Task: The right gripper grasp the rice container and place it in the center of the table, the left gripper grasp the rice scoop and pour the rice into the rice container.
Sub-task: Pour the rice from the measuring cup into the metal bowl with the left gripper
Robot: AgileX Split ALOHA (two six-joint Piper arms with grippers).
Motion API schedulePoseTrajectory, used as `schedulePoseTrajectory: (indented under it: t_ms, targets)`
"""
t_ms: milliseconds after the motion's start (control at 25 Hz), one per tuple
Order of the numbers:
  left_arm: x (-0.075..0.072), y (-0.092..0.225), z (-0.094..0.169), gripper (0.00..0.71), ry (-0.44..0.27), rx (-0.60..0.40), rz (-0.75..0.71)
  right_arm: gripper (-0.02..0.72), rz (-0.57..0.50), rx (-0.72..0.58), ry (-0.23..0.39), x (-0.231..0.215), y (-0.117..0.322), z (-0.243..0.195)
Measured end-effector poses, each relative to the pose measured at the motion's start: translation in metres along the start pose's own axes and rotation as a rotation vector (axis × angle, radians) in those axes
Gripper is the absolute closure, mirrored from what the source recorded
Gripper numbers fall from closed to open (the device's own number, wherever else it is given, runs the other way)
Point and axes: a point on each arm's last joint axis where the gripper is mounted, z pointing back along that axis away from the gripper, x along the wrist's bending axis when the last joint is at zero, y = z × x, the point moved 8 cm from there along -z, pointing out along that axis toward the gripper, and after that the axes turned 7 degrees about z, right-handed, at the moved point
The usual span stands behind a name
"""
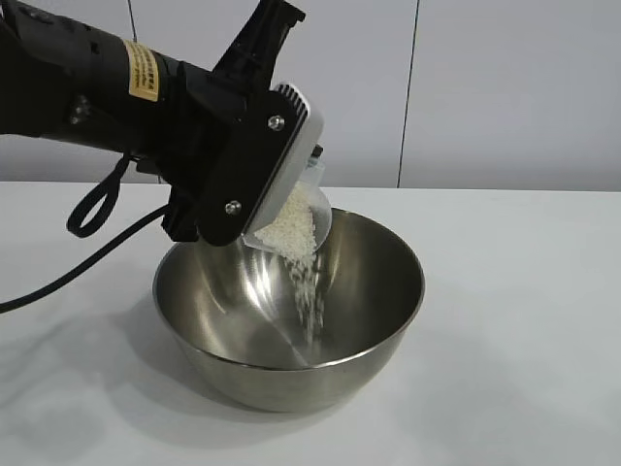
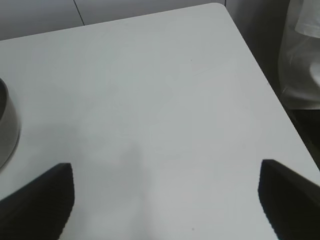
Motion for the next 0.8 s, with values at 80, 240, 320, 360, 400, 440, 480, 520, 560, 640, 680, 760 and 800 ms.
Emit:
schedulePoseTrajectory:
  t_ms: [80, 240, 320, 360, 400, 440, 480, 520, 560, 640, 680, 760, 800]
  targets:
    - [0.003, 0.0, 0.0, 0.699, -0.017, -0.002, -0.001, 0.009, 0.0, 0.0, 0.0, 0.0, 0.0, 0.0]
    - [0.004, -0.001, 0.0, 0.699, -0.025, -0.004, -0.006, 0.009, 0.0, 0.0, 0.0, 0.0, 0.0, 0.0]
    - [0.004, -0.003, 0.0, 0.699, -0.024, -0.015, -0.049, 0.009, 0.0, 0.0, 0.0, 0.0, 0.0, 0.0]
    - [0.004, -0.005, 0.0, 0.699, -0.023, -0.025, -0.087, 0.009, 0.0, 0.0, 0.0, 0.0, 0.0, 0.0]
    - [0.003, -0.006, 0.0, 0.699, -0.022, -0.034, -0.134, 0.009, 0.0, 0.0, 0.0, 0.0, 0.0, 0.0]
    - [0.003, -0.007, 0.0, 0.699, -0.018, -0.042, -0.189, 0.009, 0.0, 0.0, 0.0, 0.0, 0.0, 0.0]
    - [0.001, -0.008, 0.0, 0.699, -0.012, -0.048, -0.245, 0.009, 0.0, 0.0, 0.0, 0.0, 0.0, 0.0]
    - [-0.001, -0.009, 0.0, 0.699, 0.0, -0.052, -0.294, 0.009, 0.0, 0.0, 0.0, 0.0, 0.0, 0.0]
    - [-0.003, -0.009, 0.0, 0.699, 0.01, -0.054, -0.35, 0.009, 0.0, 0.0, 0.0, 0.0, 0.0, 0.0]
    - [-0.007, -0.008, 0.0, 0.699, 0.028, -0.056, -0.445, 0.009, 0.0, 0.0, 0.0, 0.0, 0.0, 0.0]
    - [-0.008, -0.008, 0.0, 0.699, 0.035, -0.057, -0.49, 0.009, 0.0, 0.0, 0.0, 0.0, 0.0, 0.0]
    - [-0.01, -0.007, 0.0, 0.699, 0.046, -0.059, -0.561, 0.009, 0.0, 0.0, 0.0, 0.0, 0.0, 0.0]
    - [-0.01, -0.007, 0.0, 0.699, 0.047, -0.059, -0.584, 0.009, 0.0, 0.0, 0.0, 0.0, 0.0, 0.0]
